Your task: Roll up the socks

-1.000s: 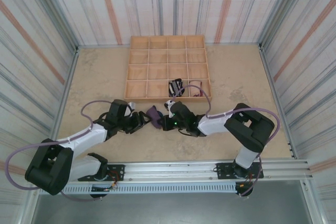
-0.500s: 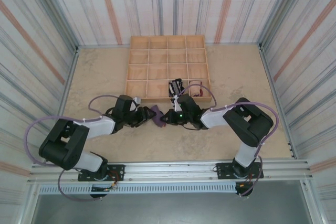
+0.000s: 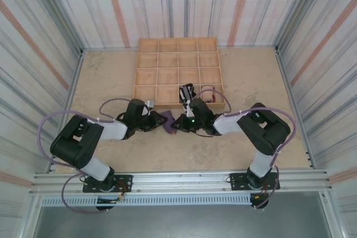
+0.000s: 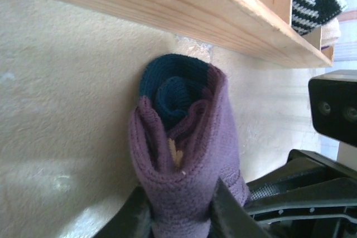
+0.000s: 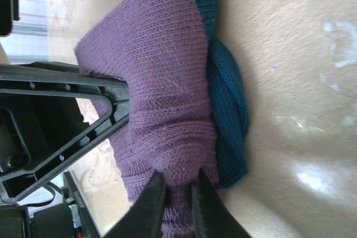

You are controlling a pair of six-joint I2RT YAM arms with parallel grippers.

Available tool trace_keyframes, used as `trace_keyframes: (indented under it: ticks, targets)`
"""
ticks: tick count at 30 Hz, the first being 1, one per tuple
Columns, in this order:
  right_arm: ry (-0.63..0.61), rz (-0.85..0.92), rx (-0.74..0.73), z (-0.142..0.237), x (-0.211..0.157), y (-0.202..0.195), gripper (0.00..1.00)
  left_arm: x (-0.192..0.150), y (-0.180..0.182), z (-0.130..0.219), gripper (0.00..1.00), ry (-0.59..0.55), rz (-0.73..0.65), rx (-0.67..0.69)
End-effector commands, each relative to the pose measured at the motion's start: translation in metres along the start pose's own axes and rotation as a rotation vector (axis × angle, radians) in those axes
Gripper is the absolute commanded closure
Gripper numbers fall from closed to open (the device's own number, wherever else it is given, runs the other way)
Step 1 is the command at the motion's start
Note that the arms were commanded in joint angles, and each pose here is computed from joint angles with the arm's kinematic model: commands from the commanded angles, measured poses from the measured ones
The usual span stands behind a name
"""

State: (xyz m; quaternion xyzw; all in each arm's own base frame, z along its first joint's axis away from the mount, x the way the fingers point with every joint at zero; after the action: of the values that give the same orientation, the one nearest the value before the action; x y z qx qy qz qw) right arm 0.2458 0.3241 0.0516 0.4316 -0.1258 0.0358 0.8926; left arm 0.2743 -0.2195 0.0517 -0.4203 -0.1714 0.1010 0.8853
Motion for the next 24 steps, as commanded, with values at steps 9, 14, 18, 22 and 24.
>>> trace_keyframes:
  ticks: [9, 14, 18, 22, 24]
  targets:
    - [0.131, 0.043, -0.213, 0.037, 0.000, -0.013, 0.44, -0.027, 0.032, -0.016, 0.90, 0.158, -0.062, 0.110]
    - [0.148, 0.085, -0.217, 0.035, 0.011, -0.016, 0.32, -0.030, 0.031, -0.021, 0.90, 0.185, -0.086, 0.119]
    - [0.172, 0.117, -0.172, 0.022, 0.017, -0.018, 0.32, -0.034, 0.033, -0.027, 0.90, 0.200, -0.089, 0.127]
    - [0.179, 0.139, -0.190, 0.011, 0.016, -0.030, 0.35, -0.036, 0.035, -0.032, 0.90, 0.206, -0.077, 0.126]
    - [0.188, 0.128, -0.202, 0.008, 0.012, -0.039, 0.41, -0.037, 0.037, -0.034, 0.90, 0.208, -0.071, 0.124]
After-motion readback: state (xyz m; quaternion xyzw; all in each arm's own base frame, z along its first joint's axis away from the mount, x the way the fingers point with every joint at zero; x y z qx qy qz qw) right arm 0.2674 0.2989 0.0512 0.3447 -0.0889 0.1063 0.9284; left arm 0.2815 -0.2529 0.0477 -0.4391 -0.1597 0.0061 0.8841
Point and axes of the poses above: each hand's point on the last joint's axis, 136 mm out from that joint toward the fingers, its own z axis back along the fingers, its own y axis along the line the jaws close on, x = y × z, the point moved 2 cm from there along z, back along the fingers, and after that the axes turned 4 degrees about z, right-handed, at the moved point
